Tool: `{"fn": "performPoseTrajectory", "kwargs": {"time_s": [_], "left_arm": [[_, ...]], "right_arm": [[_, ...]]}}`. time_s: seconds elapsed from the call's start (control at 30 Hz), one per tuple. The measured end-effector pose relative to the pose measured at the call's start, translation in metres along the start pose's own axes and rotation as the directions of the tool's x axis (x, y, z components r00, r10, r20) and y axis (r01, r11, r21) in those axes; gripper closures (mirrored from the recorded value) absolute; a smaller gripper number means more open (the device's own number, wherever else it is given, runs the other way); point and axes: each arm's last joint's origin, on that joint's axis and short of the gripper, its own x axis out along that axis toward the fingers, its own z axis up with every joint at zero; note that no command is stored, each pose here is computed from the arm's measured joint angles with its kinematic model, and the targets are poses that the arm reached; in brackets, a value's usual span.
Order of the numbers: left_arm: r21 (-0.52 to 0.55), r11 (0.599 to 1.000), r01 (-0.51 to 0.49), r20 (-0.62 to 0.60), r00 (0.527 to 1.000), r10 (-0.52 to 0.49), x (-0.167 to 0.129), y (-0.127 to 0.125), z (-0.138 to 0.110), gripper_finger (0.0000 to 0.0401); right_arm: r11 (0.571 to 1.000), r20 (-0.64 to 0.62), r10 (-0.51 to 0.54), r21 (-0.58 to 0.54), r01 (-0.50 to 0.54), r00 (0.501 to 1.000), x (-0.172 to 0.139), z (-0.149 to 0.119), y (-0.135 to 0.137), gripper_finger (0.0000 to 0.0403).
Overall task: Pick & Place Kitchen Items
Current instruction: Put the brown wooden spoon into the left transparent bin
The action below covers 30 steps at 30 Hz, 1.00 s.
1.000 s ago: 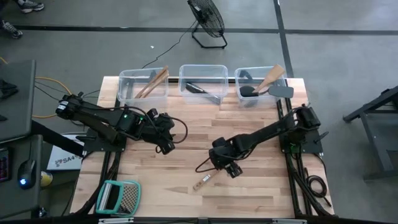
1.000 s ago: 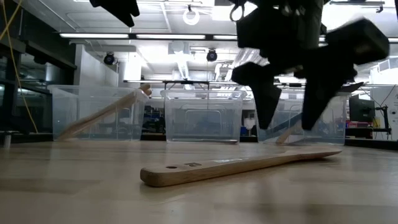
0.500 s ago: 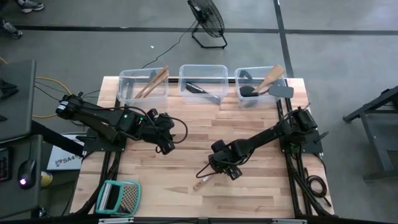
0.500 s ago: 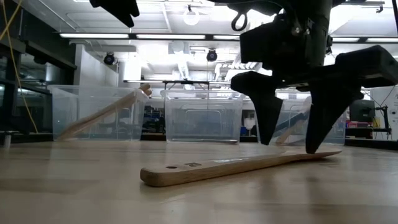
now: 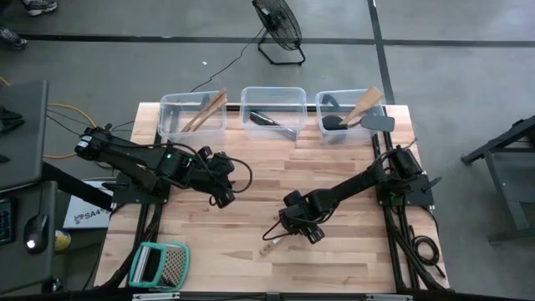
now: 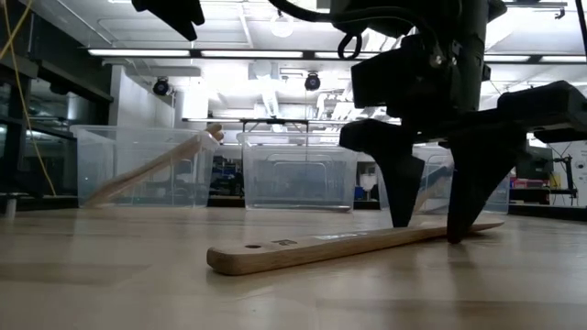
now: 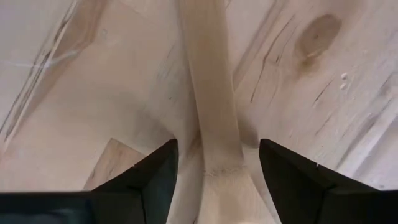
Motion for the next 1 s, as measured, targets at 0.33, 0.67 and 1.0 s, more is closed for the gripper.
{"fn": "performPoseTrajectory", "kwargs": {"time_s": [0.33, 0.67, 1.0], "left_arm": [[0.000, 1.000, 0.004, -0.003, 1.000, -0.004, 0.000, 0.000, 0.000, 0.0183], [0.000, 1.000, 0.004, -0.003, 1.000, -0.004, 0.000, 0.000, 0.000, 0.0183], [0.000, 1.000, 0.004, -0.003, 1.000, -0.004, 0.000, 0.000, 0.000, 0.0183]], "right_arm": [[0.999, -0.054, 0.038, 0.005, -0.038, 0.998, 0.010, -0.004, 0.001, 0.0243], [0.999, -0.085, 0.043, 0.027, -0.041, 0.995, 0.013, -0.006, 0.001, 0.0322], [0.990, -0.075, 0.053, 0.133, -0.042, 0.996, 0.009, -0.006, 0.002, 0.0324]]}}
